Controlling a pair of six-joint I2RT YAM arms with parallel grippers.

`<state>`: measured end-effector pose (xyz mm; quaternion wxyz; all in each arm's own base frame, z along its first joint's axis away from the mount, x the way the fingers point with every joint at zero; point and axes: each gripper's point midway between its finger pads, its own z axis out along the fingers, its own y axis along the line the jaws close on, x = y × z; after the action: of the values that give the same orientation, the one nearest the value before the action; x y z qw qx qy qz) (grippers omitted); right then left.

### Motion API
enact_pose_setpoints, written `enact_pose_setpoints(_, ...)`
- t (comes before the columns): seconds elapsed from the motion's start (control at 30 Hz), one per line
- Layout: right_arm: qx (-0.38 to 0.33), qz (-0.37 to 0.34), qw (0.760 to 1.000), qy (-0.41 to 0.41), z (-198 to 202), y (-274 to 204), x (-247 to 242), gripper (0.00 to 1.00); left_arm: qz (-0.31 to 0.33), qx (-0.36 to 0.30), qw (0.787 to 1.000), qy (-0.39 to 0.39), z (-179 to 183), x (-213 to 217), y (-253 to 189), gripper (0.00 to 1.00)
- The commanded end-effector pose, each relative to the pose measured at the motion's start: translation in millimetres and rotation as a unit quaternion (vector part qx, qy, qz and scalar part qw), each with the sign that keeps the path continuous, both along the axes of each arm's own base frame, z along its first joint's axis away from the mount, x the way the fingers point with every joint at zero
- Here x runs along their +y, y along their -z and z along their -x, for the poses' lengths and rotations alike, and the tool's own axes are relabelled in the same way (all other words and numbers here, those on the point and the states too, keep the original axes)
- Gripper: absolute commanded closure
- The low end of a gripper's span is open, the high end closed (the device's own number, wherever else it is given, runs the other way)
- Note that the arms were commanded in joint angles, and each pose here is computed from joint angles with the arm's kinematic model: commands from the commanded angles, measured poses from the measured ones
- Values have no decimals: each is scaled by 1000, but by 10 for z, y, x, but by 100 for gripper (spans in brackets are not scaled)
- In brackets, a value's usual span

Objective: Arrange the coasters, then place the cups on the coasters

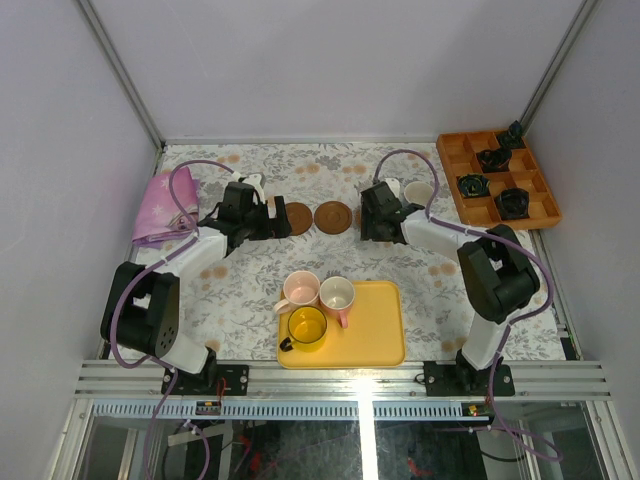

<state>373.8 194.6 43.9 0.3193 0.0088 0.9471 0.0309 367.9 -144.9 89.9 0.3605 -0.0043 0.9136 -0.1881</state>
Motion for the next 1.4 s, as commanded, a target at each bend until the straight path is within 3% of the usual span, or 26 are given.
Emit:
enact_pose_setpoints(0.0, -25, -41, 999, 4, 95, -311, 55, 40, 8, -19, 1000, -3, -89, -5, -130, 0)
enact_pose_setpoints(0.27, -32, -47, 998, -24, 395, -571, 122, 40, 10, -20, 1000, -5, -50, 8, -159, 0)
enact_pose_setpoints(0.4, -36, -49, 994, -92, 744, -728, 361, 38, 9, -21, 1000, -5, -19, 20, -174, 0)
enact_pose_setpoints(0.53, -38, -55, 983, -170, 1204, -835, 536, 22, 7, -23, 1000, -6, 11, 35, -186, 0)
enact_pose_setpoints(0.6, -29, -56, 981, -182, 1396, -851, 519, 3, 7, -23, 1000, -5, 22, 39, -188, 0)
enact_pose_setpoints(0.63, -24, -57, 981, -183, 1478, -858, 487, 0, 8, -22, 1000, -5, 29, 36, -180, 0)
enact_pose_setpoints(0.97, -6, -80, 969, -236, 2131, -892, 437, 0, 23, -22, 999, 4, 51, -19, -218, 0)
enact_pose_setpoints(1.37, 29, -62, 949, -308, 2368, -647, 716, 1, 23, -18, 1000, 7, 94, -19, -231, 0)
